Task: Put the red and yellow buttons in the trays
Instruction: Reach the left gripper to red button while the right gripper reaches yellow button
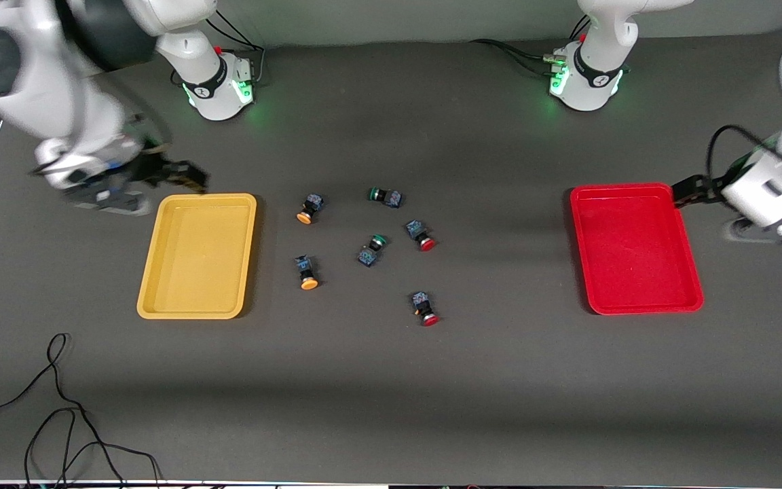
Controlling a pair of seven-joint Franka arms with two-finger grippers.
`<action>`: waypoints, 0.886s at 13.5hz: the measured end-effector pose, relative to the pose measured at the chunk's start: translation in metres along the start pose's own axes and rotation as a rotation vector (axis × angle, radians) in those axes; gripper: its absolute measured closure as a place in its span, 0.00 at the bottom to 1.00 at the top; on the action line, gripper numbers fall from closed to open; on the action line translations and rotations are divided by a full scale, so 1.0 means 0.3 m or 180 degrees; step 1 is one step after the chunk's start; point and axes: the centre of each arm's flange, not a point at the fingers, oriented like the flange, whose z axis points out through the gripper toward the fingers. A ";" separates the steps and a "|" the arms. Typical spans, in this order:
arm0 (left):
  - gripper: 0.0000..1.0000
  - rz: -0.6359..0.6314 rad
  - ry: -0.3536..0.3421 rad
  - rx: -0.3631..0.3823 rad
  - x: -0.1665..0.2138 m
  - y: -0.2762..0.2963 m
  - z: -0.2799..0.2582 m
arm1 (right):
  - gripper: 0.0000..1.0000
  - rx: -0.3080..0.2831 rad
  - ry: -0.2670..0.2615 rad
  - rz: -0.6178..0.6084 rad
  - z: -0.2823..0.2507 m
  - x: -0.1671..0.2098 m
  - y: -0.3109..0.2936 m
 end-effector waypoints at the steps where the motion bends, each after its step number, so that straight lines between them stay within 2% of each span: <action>1: 0.00 -0.0139 -0.0074 -0.0068 0.004 0.026 0.018 | 0.00 0.0002 0.0026 0.0125 0.043 -0.074 -0.066; 3: 0.00 -0.0563 -0.0199 -0.0170 0.006 0.140 0.043 | 0.00 0.0013 0.0070 0.0350 0.115 -0.219 -0.192; 5: 0.00 -0.0947 -0.0373 -0.0211 0.013 0.349 0.101 | 0.00 0.0016 0.0090 0.0521 0.161 -0.339 -0.289; 7: 0.00 -0.1355 -0.0583 -0.0091 0.022 0.593 0.226 | 0.00 0.0004 0.0093 0.0570 0.204 -0.417 -0.332; 10: 0.00 -0.1930 -0.0606 -0.0068 0.088 0.923 0.510 | 0.00 0.0080 0.0142 0.0608 0.308 -0.435 -0.291; 12: 0.00 -0.2453 -0.0527 -0.0268 0.148 1.090 0.724 | 0.00 0.0185 0.0206 0.0637 0.406 -0.436 -0.257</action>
